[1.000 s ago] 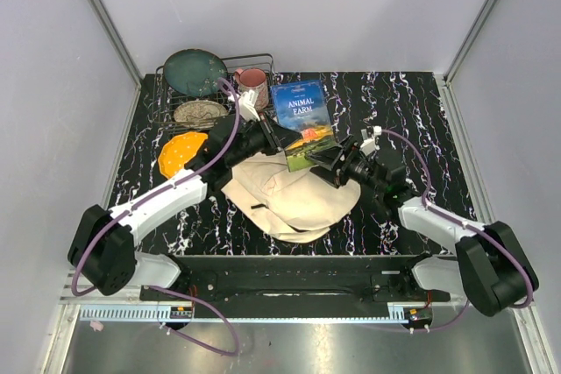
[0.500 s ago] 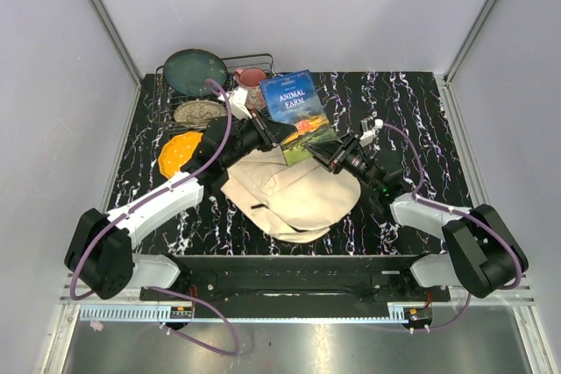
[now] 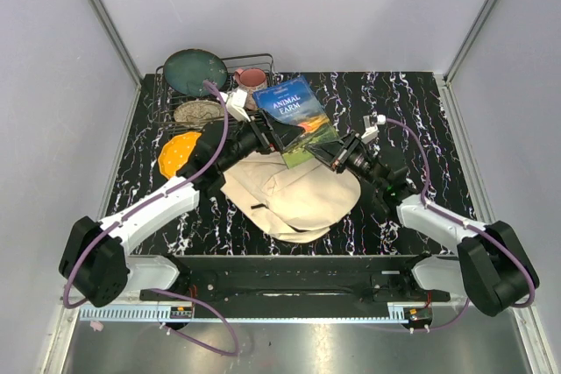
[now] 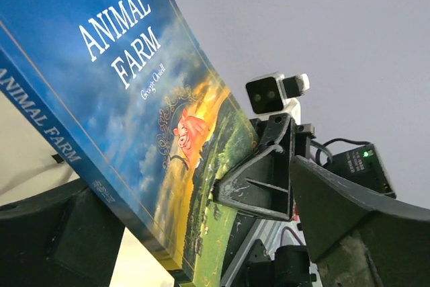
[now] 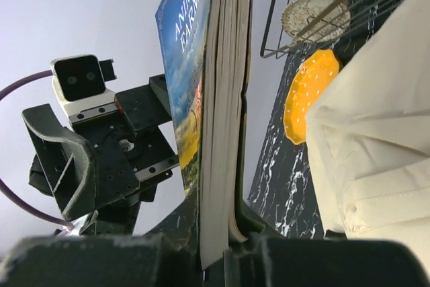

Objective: Pack the student bag
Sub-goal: Pick up the book from the center of the board.

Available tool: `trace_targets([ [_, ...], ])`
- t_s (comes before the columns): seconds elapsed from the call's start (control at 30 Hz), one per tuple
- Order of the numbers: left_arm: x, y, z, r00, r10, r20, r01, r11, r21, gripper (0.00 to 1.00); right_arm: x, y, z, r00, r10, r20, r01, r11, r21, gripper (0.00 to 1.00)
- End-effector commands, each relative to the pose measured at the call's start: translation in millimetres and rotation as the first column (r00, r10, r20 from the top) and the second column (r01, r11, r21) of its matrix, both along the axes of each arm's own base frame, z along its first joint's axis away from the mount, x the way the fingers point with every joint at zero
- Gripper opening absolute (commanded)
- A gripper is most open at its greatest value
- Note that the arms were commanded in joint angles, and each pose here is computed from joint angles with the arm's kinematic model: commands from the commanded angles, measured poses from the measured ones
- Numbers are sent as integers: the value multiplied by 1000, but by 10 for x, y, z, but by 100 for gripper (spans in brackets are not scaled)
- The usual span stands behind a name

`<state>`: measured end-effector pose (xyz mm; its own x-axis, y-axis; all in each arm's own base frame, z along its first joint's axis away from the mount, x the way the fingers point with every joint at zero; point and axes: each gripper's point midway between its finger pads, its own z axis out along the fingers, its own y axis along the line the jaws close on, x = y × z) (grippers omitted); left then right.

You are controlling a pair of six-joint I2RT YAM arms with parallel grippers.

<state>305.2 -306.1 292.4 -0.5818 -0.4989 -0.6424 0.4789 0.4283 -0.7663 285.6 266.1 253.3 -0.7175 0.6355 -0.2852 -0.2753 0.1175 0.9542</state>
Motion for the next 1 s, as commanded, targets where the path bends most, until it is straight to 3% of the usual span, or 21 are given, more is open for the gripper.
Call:
trace_targets([
  [0.0,-31,146,450,987,18,163,-12,999,-35,99,-155,89,438,978,92,186,-80,994,-69,0],
  [0.4,103,525,442,975,112,192,-119,992,27,99,-293,160,433,958,188,216,-171,980,-98,0],
  [0.53,129,607,426,972,131,195,-144,988,54,94,-389,204,476,938,252,238,-232,967,-108,0],
  [0.83,119,579,411,975,111,191,-124,991,57,62,-474,223,537,910,320,263,-274,941,-199,0],
  [0.97,125,597,404,975,123,185,-136,989,57,30,-420,210,484,925,291,243,-246,949,-198,0],
])
